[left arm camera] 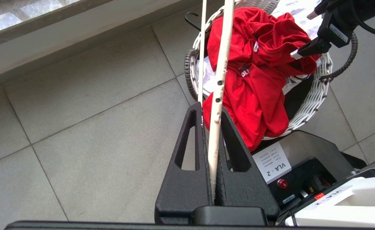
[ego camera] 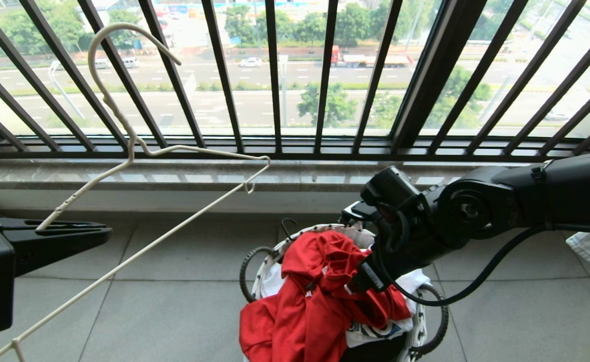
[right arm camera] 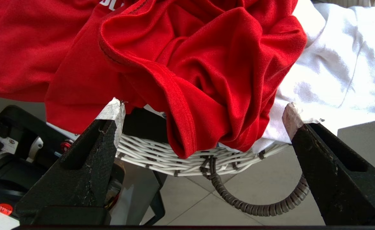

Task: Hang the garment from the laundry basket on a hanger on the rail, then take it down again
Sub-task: Pick up clothes from the basket

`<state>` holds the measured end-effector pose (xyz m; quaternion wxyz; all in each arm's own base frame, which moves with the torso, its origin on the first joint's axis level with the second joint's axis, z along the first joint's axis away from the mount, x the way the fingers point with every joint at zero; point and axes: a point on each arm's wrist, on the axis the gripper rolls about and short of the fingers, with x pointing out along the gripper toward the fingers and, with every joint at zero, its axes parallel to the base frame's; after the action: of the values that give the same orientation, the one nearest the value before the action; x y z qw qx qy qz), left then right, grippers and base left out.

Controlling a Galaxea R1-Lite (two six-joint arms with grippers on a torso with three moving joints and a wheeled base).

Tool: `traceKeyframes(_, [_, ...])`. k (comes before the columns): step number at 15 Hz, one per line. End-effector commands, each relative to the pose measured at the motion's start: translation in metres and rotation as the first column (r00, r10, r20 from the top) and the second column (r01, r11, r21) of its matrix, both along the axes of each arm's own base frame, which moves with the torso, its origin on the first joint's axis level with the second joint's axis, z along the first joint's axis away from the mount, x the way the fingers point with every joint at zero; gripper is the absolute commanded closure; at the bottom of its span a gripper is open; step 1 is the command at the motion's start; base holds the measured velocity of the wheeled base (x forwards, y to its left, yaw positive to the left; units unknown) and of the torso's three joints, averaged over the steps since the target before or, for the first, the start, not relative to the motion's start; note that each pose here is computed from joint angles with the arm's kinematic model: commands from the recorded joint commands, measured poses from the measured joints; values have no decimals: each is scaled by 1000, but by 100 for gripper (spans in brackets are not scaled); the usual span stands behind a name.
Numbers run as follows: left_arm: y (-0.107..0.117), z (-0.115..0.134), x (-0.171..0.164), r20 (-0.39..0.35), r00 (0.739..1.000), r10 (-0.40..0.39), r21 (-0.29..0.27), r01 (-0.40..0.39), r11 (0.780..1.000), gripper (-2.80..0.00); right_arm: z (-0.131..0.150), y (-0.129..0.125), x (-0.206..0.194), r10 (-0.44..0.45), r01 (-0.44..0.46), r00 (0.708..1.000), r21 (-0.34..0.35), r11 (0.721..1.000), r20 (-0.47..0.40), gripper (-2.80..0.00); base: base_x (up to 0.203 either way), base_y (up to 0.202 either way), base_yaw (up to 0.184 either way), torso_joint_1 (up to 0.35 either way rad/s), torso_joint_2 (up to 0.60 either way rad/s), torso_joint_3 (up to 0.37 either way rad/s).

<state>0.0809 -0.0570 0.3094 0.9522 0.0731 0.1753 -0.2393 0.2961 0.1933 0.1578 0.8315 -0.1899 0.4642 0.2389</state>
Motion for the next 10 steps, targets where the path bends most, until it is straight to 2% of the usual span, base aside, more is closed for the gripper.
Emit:
traceKeyframes(1, [1,0,-1,1,1000,2,0,-2,1000,0,-16,11,4,19,-19,1000,-17,1000,-18,-280,0,0,0,0,0,0])
traceKeyframes(4, [2,1,-3,9,1000,2,-5,-2,1000,0,-31,17,14,6,-7,1000,-32,999,-4,-280,0,0,0,0,0,0])
traceKeyframes(9, [3,3,-4,13,1000,2,-9,-2,1000,0,-37,20,22,-10,11,999,-34,999,37,-280,0,0,0,0,0,0])
traceKeyframes(10, [3,3,-4,13,1000,2,-9,-2,1000,0,-36,20,22,-11,12,999,-32,999,38,0,0,0,0,0,0,0])
